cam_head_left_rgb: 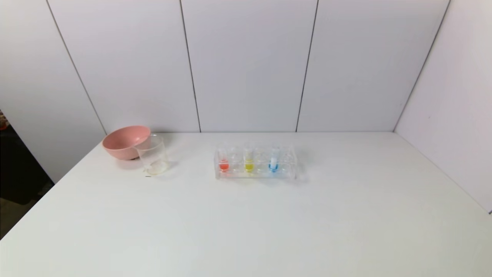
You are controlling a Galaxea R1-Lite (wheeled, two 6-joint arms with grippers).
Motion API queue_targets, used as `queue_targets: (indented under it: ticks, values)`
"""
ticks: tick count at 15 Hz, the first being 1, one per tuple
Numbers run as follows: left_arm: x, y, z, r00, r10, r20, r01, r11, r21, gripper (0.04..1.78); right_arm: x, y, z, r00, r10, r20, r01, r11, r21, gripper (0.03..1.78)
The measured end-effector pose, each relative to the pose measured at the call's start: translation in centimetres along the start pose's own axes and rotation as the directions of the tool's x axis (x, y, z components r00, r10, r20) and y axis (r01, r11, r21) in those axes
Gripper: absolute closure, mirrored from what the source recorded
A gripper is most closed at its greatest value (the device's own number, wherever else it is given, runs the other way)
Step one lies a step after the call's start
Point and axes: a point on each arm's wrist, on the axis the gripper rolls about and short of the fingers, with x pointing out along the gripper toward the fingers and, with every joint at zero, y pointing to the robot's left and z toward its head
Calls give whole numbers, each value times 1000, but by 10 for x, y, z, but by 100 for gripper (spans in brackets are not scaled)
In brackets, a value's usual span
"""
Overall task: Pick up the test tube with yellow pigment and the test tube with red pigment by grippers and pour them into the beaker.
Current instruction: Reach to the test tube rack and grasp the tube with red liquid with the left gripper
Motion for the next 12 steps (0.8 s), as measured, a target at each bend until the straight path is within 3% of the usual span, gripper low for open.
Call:
queue_targets:
  ticks: [12]
  values:
    - [0, 0, 0, 1000, 0, 0, 0, 1000, 0, 5, 0, 0, 0, 1000, 0, 0, 0, 1000, 0, 11]
